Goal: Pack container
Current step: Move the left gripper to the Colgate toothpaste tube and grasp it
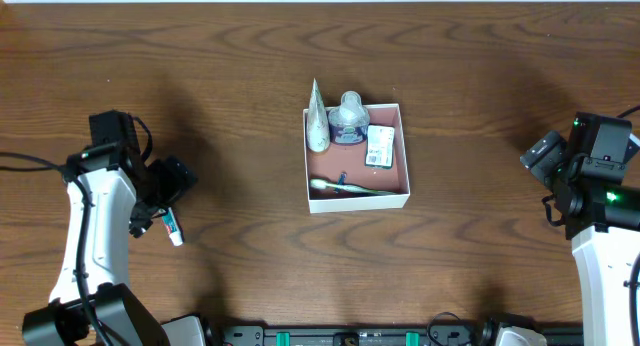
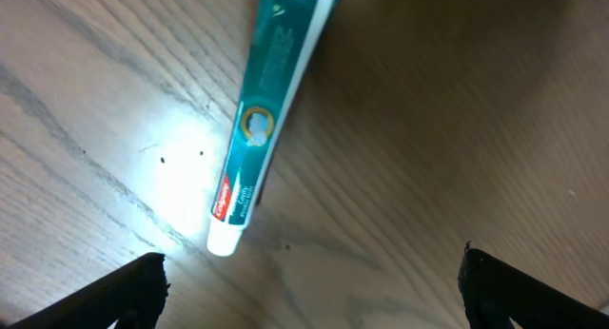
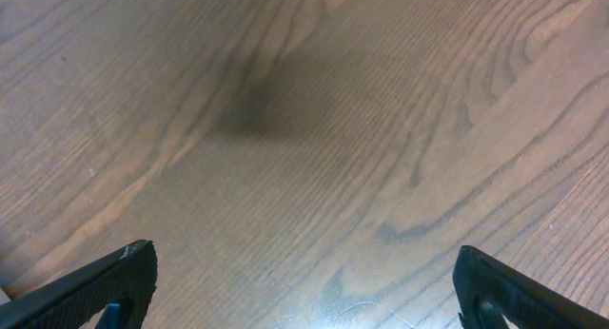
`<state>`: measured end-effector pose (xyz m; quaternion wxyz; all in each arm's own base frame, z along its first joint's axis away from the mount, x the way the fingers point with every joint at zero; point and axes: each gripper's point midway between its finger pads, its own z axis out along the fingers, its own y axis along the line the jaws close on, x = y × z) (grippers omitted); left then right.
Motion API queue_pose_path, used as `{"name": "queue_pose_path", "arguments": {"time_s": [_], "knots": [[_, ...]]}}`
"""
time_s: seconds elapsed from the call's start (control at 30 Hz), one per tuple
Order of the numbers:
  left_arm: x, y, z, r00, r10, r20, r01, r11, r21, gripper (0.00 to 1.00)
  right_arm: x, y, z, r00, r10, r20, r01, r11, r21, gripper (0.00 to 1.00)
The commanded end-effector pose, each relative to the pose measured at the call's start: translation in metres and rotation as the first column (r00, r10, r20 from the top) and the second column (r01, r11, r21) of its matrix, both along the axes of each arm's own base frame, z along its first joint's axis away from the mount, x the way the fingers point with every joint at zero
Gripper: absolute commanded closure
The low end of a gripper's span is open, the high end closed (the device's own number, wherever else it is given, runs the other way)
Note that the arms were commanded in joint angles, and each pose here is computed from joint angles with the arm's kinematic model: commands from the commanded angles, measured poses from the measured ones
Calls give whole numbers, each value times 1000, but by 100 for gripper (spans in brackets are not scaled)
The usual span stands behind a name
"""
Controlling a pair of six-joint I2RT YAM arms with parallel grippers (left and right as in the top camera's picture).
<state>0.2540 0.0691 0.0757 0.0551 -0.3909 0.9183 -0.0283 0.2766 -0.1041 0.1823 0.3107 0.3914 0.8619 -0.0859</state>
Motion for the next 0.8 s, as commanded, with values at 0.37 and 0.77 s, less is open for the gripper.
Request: {"name": "queue_pose_path", "arguments": {"time_s": [0.37, 0.77], "knots": [[-33, 1, -62, 998, 48, -49, -47, 998, 33, 2, 0, -3, 2, 1000, -22, 10, 22, 1000, 5, 1], [-25, 13, -71, 998, 55, -20, -53, 994, 95, 2, 0, -3, 2, 1000, -22, 10, 22, 1000, 5, 1]]}}
